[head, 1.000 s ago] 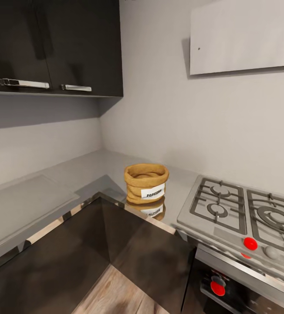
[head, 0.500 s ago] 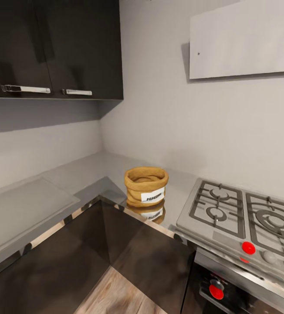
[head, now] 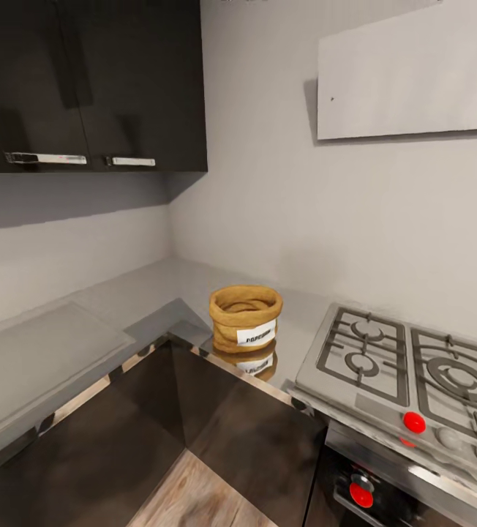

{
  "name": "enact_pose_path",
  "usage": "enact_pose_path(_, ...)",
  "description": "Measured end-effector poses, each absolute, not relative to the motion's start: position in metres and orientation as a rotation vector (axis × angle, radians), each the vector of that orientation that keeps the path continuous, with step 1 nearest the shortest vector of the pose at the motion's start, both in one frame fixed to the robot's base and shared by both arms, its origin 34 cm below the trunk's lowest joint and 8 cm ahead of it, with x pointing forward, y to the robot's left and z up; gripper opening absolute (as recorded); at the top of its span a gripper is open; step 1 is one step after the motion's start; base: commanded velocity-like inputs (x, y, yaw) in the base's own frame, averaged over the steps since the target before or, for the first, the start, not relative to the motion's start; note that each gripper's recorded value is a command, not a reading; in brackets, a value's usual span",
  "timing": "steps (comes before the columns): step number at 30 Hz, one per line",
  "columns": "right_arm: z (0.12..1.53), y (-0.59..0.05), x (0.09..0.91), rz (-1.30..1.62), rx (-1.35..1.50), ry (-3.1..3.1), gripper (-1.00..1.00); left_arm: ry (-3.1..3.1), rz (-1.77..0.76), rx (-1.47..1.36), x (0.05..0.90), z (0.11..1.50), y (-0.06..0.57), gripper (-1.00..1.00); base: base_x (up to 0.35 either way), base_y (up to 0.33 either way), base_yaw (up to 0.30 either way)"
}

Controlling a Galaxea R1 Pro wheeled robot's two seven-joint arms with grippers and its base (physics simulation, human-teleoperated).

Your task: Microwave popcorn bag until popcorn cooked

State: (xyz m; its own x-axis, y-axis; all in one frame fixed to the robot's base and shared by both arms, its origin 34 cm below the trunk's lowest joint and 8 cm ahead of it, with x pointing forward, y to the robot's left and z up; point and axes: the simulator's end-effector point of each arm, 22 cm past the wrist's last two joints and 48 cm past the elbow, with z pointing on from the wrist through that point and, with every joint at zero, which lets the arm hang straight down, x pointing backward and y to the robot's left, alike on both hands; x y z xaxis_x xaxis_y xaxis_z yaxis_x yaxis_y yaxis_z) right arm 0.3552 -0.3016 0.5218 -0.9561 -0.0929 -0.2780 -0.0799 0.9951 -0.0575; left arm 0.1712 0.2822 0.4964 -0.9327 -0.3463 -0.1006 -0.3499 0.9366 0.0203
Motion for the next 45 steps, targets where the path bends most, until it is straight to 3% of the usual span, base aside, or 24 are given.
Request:
enact_pose_path(32,0.545,-0.285,0.357,-0.023,-0.148,2.847,1.00,2.994,0.063,-0.542,0.171,0.519,0.284,1.00,0.000,0.000,0.000)
enact_pose_path(38,0.554,-0.175,0.377,0.119,-0.430,2.798,1.00,2.995,0.063,-0.543,0.170,0.519,0.284,1.00,0.000,0.000,0.000)
enact_pose_path(45,0.596,-0.125,0.451,0.150,-0.450,2.747,1.00,2.994,0.063,-0.544,0.170,0.519,0.284,1.00,0.000,0.000,0.000)
